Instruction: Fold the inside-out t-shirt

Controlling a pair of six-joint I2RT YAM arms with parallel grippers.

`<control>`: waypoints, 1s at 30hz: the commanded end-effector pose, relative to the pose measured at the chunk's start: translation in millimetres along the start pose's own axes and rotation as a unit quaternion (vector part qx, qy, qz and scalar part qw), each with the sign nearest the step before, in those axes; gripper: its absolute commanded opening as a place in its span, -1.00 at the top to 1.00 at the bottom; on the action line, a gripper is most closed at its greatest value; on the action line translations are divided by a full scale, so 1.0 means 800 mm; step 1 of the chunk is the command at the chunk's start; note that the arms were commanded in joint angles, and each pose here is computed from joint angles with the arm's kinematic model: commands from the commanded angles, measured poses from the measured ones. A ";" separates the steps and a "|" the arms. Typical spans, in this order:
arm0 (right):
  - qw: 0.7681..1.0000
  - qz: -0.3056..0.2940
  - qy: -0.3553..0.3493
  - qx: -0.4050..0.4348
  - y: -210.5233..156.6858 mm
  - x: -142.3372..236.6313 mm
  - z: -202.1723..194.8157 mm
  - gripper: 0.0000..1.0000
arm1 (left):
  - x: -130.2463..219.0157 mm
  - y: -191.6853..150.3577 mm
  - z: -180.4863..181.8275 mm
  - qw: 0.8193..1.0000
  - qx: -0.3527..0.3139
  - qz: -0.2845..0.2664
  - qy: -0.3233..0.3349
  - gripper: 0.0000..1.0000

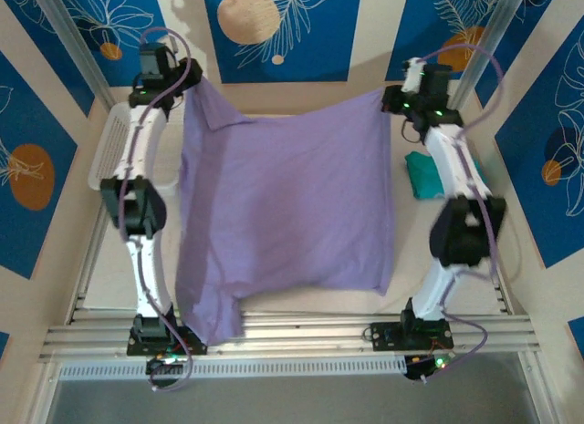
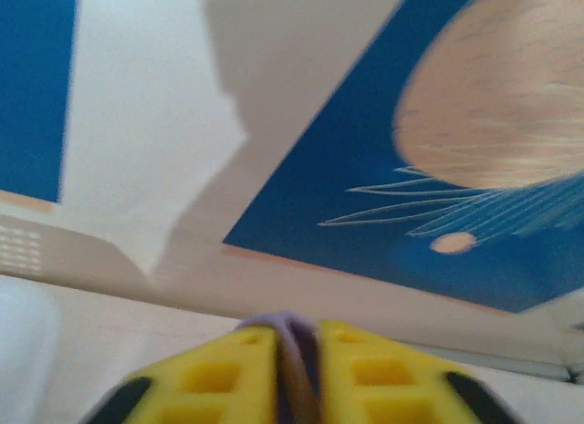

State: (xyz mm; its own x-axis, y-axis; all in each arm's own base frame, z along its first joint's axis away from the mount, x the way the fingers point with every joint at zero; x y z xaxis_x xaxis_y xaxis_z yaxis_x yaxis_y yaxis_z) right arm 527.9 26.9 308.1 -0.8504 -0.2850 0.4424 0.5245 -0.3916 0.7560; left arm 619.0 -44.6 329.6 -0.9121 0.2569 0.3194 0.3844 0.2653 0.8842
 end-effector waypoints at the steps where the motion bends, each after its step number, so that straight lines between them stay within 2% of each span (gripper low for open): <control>1: 0.999 0.024 -0.019 -0.030 0.007 -0.071 -0.021 0.71 | -0.040 -0.003 0.009 1.000 -0.001 -0.014 -0.003 0.26; 3: 0.996 0.061 -0.041 -0.041 -0.007 -0.095 -0.037 0.53 | -0.051 -0.012 0.011 1.000 0.008 -0.010 -0.013 0.05; 5: 0.994 0.082 -0.053 -0.038 -0.019 -0.093 -0.041 0.42 | -0.048 -0.018 0.007 1.000 0.011 0.005 -0.016 -0.10; 8: 0.992 0.096 -0.070 -0.035 -0.040 -0.061 -0.038 0.34 | -0.023 -0.032 -0.012 0.999 0.002 0.029 -0.015 -0.21; 12: 0.984 0.137 -0.098 -0.060 -0.105 0.000 -0.047 0.28 | 0.039 -0.068 -0.063 0.998 -0.017 0.036 -0.044 -0.28; 16: 0.966 0.196 -0.119 -0.118 -0.197 0.058 -0.058 0.23 | 0.105 -0.148 -0.127 0.992 -0.052 0.059 -0.100 -0.30; 19: 0.955 0.235 -0.125 -0.134 -0.261 0.096 -0.052 0.19 | 0.148 -0.227 -0.151 0.986 -0.053 0.097 -0.121 -0.31; 23: 0.938 0.278 -0.129 -0.162 -0.332 0.148 -0.049 0.18 | 0.204 -0.307 -0.143 0.982 -0.007 0.149 -0.119 -0.31; 30: 0.918 0.266 -0.207 -0.209 -0.395 0.225 -0.083 0.13 | 0.288 -0.363 -0.117 0.972 -0.022 0.220 -0.081 -0.36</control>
State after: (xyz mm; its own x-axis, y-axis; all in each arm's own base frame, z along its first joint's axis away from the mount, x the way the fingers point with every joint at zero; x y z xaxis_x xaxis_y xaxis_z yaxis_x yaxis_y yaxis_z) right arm 228.8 50.9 121.3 -0.3764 -0.2674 0.8870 0.8208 -0.5403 0.1854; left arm 296.4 -156.3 164.7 -0.5993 0.4984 0.6264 0.7412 0.0499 0.6694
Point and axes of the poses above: each hand's point on the last joint's axis, 136 mm out from that joint toward the fingers, its own x axis back along the fingers, its own z axis along the line the jaws close on, y = z × x, the point moved 5 cm from there along x, back along the fingers, and after that the axes turned 11 degrees about -x, right-handed, at the moved point
